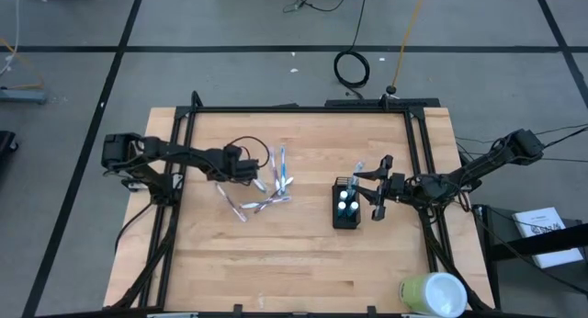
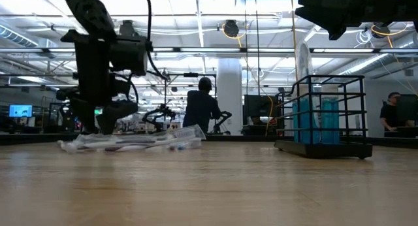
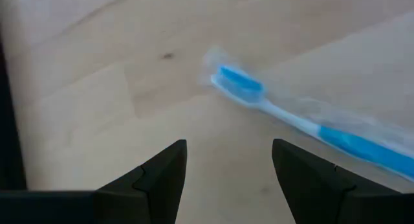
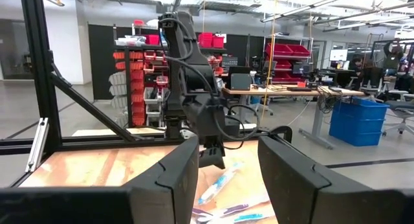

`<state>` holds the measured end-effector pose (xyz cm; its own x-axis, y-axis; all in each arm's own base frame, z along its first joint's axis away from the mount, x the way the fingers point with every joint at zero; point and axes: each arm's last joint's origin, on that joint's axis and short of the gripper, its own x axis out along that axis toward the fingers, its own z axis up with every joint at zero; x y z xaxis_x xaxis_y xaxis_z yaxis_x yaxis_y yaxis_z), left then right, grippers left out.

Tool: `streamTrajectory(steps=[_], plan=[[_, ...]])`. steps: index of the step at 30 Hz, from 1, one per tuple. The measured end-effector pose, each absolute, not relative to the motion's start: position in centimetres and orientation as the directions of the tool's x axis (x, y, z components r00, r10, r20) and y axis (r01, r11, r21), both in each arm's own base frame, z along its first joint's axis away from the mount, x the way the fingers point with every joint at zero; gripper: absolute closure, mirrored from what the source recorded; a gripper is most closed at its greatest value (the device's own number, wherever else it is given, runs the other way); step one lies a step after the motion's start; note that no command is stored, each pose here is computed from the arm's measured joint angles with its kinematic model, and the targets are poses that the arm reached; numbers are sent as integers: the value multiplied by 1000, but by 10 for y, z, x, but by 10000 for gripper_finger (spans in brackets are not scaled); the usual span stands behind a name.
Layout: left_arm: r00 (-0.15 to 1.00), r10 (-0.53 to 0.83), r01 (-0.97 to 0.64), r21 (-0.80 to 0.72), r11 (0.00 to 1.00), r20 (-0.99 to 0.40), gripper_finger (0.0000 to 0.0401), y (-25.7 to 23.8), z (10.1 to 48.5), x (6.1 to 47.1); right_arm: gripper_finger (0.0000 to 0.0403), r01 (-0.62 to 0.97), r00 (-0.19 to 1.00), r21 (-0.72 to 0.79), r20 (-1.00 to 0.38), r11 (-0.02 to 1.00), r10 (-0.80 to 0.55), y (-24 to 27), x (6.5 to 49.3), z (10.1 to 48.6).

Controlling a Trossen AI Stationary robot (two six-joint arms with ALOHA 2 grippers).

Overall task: Pick & Place toothbrushing station
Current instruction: Put the blue toothbrush into the black organizer

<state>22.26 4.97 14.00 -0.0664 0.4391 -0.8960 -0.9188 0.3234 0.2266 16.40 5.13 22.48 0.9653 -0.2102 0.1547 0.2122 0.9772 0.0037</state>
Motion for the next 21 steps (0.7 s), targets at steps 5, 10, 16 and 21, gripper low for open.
streamTrajectory(steps=[5,10,16,21], plan=[[-36,504,-937,205,284,-863,167,60,136,223,252,212,965,3,155,977,-210,51,164,225],[138,555,-941,67,333,-820,167,71,130,235,252,212,965,2,155,977,-210,51,164,225],[414,606,-875,-114,470,-680,167,78,130,251,252,212,965,8,155,977,-210,51,164,225],[507,446,-779,-170,603,-737,167,72,136,257,252,210,965,17,155,978,-210,51,164,225]])
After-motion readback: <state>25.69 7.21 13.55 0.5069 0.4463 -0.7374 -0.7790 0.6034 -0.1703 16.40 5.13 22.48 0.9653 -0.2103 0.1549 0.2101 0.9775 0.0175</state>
